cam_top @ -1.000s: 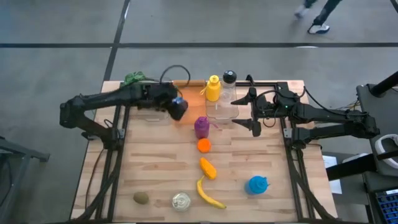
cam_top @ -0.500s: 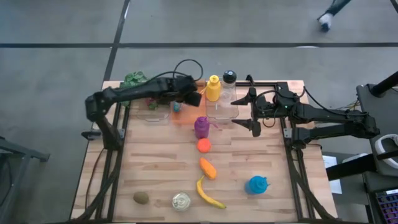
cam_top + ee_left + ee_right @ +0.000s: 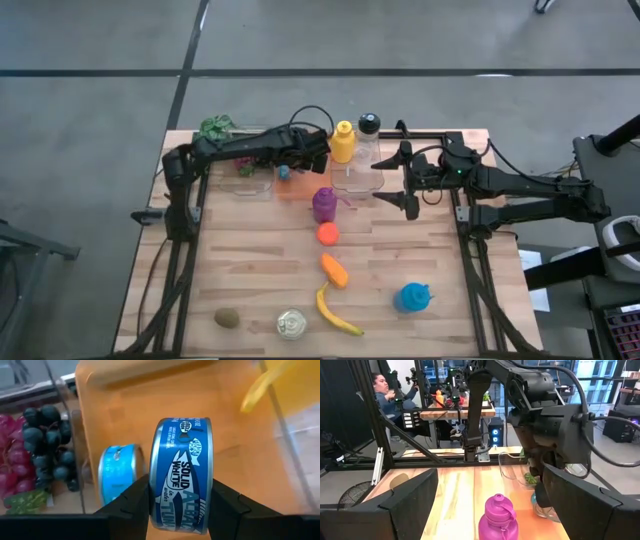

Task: Pick & Place Food Item
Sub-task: Put the blue tuna can into the orange bin

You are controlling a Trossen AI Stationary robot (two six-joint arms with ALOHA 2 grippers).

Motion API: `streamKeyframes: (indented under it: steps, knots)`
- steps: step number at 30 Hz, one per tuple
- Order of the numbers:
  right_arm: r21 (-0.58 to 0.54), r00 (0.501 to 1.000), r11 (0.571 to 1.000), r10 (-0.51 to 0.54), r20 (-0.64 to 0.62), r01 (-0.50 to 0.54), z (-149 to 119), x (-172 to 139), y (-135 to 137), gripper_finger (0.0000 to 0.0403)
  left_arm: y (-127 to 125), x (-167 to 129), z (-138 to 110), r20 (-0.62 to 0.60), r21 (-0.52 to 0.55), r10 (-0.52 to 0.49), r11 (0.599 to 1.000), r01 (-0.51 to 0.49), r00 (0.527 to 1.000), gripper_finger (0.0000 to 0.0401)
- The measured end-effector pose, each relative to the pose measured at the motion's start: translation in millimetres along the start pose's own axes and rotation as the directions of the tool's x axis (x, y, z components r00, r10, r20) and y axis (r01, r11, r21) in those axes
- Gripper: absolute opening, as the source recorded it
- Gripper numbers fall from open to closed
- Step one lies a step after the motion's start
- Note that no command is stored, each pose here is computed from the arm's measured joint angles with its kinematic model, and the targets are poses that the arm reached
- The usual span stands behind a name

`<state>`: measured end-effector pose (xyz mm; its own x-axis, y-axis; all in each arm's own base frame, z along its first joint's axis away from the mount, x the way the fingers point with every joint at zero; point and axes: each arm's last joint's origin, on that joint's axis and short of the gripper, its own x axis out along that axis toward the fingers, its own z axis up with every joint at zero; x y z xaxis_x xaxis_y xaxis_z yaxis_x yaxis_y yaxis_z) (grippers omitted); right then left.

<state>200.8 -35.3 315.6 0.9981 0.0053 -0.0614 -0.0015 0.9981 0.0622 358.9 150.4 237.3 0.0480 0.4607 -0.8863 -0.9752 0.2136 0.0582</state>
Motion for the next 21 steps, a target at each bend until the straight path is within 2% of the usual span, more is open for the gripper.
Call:
streamKeyframes:
  steps: [21]
  knots:
    - [0.000,1.000,1.000,0.000,-0.003,0.000,0,0,0,0.0359,-4,31,-10,-0.071,-0.023,0.057,0.998,-0.059,0.996,0.0142]
